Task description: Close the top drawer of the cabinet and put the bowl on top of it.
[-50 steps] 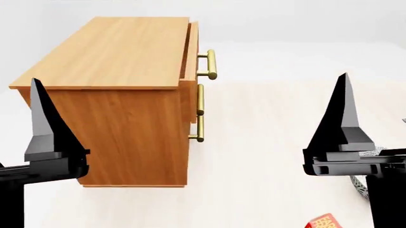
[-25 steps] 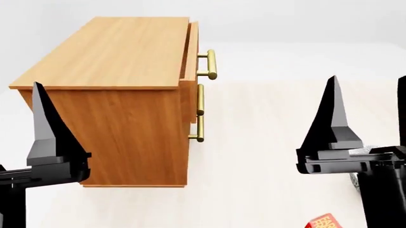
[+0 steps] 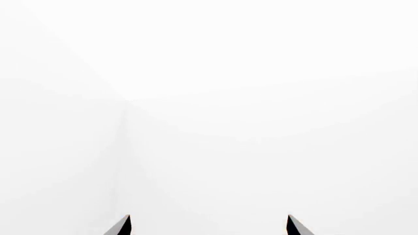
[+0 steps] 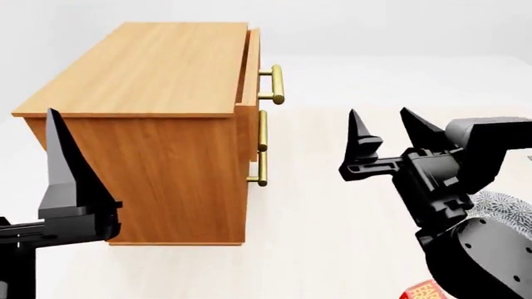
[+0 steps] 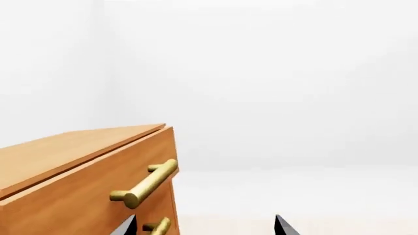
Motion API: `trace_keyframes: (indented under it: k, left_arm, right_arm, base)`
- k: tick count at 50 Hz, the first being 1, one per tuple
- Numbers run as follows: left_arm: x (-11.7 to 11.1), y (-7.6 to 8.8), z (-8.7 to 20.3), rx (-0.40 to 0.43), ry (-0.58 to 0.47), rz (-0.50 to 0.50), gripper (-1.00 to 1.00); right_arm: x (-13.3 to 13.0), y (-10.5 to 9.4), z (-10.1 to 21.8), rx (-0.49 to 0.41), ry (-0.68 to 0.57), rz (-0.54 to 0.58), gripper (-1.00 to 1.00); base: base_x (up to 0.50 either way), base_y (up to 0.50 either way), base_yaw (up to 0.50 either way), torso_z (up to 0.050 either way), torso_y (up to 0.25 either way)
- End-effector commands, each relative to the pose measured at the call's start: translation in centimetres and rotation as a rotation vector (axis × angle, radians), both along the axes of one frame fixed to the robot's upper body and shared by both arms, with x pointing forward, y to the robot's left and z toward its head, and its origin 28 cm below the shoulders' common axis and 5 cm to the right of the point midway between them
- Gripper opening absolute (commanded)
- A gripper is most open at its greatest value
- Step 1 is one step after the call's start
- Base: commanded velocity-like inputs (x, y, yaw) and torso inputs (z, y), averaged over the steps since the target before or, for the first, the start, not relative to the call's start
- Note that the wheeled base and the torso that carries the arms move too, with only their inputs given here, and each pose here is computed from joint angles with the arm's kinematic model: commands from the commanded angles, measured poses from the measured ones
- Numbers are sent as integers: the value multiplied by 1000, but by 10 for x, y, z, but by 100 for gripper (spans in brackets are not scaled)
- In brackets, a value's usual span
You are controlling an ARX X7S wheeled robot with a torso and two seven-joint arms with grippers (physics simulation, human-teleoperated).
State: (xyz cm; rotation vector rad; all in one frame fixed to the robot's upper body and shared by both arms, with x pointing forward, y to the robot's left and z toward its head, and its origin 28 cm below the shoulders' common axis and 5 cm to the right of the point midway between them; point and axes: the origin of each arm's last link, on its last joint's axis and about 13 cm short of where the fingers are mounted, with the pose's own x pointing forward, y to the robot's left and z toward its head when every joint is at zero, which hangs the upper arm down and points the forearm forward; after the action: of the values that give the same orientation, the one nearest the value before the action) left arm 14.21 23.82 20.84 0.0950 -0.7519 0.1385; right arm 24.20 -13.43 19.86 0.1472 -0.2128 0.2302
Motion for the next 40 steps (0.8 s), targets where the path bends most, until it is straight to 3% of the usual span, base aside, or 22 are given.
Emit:
trace_keyframes:
  k: [1,21,40]
  left_arm:
    - [1,0,-1,3,4,-2,100]
    - [2,1,-3,1,7,-1,100]
    - [2,1,-4,0,5,0,100]
  right_arm:
    - [40,-2,-7,2,128,78,100]
    - [57,12,-12,5,184,195,100]
    - [66,39,-13,-29,186,333,100]
  base:
    - [0,0,0,0,0]
    - [0,0,0,0,0]
    - [0,0,0,0,0]
